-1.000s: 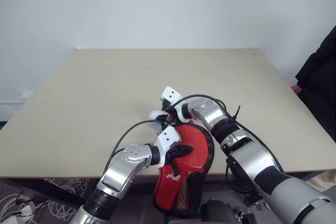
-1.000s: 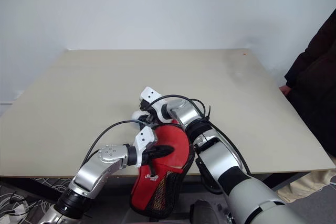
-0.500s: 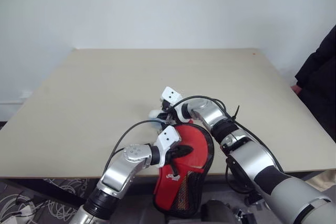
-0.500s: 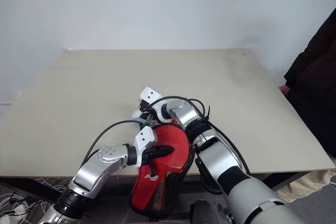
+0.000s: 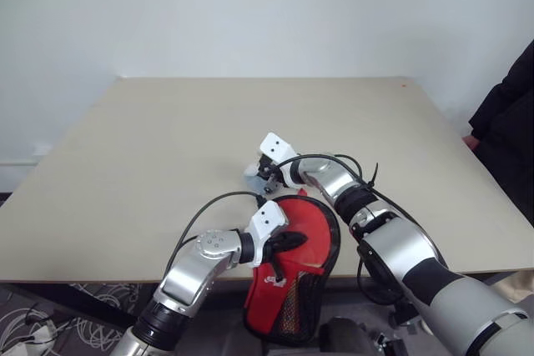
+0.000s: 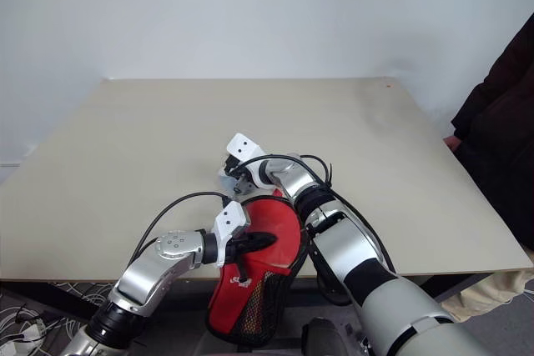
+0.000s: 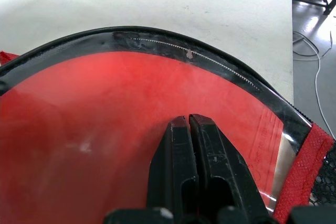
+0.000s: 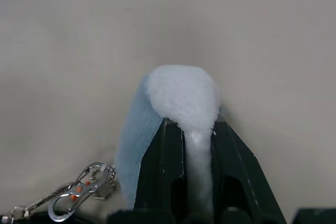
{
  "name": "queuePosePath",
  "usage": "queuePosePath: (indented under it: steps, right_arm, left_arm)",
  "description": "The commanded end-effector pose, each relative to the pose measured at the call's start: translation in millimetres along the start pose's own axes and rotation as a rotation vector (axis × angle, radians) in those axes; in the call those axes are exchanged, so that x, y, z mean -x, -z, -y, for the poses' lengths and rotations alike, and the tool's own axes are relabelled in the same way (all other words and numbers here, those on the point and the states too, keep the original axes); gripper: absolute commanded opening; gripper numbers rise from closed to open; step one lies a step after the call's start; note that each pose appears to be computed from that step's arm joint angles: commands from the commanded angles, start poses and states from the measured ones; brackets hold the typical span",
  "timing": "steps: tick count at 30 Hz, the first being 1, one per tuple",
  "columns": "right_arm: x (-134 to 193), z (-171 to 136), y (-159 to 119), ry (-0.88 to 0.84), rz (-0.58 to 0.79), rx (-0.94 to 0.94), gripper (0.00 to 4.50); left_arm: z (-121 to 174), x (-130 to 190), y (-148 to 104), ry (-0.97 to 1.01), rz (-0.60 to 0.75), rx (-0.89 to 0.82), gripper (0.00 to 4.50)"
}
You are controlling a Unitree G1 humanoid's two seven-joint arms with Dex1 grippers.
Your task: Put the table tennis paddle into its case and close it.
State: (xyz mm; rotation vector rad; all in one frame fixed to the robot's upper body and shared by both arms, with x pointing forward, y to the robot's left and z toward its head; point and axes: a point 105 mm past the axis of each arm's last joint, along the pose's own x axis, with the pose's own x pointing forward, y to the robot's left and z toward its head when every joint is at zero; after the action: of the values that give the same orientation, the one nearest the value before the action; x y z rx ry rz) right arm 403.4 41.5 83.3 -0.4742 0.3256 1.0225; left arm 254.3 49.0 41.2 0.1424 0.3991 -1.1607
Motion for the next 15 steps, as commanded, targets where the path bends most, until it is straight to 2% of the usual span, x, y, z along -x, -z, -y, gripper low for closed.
queuePosePath:
  steps: [1,15]
  right_arm:
    - [10.8,28.9,-28.3,0.137,0.064,0.063,0.12]
    - [28.9,63.2,-27.6,0.297,0.030,0.153,0.12]
  left_arm:
    - [7.2,-3.0,20.3,0.028,-0.070,0.055,0.00]
    - [6.8,-4.8,20.7,0.028,-0.071,0.058,0.00]
